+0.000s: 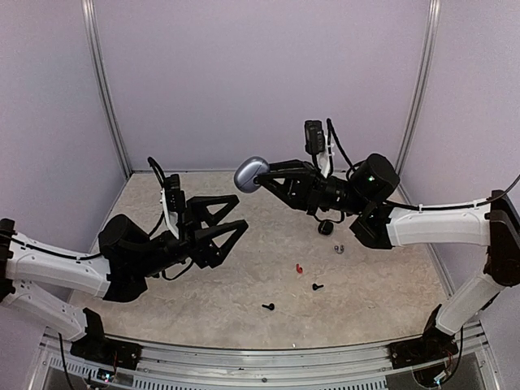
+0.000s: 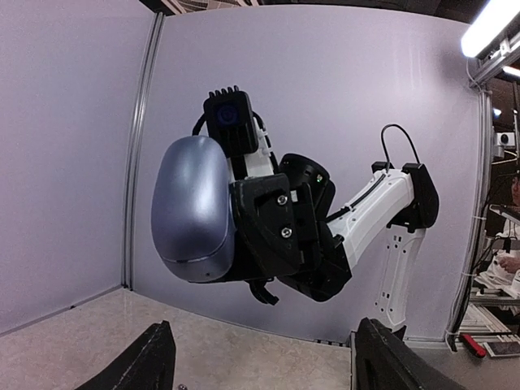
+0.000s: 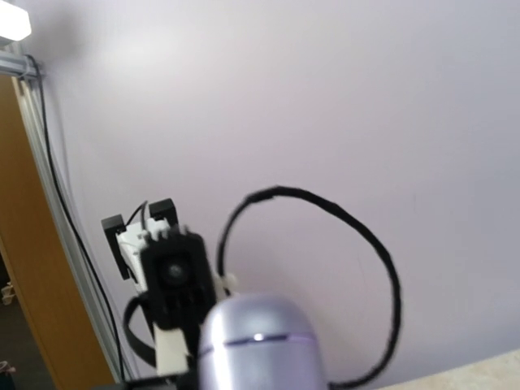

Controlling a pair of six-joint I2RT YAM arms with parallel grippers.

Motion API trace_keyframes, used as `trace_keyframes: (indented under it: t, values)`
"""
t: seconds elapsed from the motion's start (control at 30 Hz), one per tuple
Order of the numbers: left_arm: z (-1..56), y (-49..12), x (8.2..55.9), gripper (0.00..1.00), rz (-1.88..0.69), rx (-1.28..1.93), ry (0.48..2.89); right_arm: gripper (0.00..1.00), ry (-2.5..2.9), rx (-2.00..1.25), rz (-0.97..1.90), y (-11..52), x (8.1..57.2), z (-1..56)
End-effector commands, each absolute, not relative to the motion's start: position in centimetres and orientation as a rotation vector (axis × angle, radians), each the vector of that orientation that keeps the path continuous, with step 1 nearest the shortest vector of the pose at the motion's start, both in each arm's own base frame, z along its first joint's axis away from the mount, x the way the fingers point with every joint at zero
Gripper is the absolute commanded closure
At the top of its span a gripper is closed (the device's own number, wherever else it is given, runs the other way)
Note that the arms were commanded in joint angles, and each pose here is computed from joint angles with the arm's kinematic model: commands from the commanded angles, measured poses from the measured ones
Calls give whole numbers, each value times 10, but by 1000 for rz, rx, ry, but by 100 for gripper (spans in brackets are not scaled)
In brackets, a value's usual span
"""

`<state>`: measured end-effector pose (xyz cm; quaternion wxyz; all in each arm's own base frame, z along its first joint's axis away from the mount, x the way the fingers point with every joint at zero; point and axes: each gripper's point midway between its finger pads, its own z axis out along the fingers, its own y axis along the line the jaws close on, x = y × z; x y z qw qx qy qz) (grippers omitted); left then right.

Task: Insert the wireless bluetooth earbuds into the charging case
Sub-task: Pass from the right arm to the left

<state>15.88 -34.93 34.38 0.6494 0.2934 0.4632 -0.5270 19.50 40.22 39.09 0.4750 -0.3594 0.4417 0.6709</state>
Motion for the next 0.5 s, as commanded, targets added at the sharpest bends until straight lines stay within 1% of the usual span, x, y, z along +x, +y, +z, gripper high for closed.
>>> trace_keyframes:
  t: [0.0,0.37,0.47]
  values:
    - [375,-352,150,26,-1234,645,919,83,984,-874,1614,401,184,402]
    - [383,-354,159,38,-1201,585,922,84,988,-870,1630,402,175,391]
    - [383,-354,160,40,-1201,576,916,84,987,-874,1638,404,173,389]
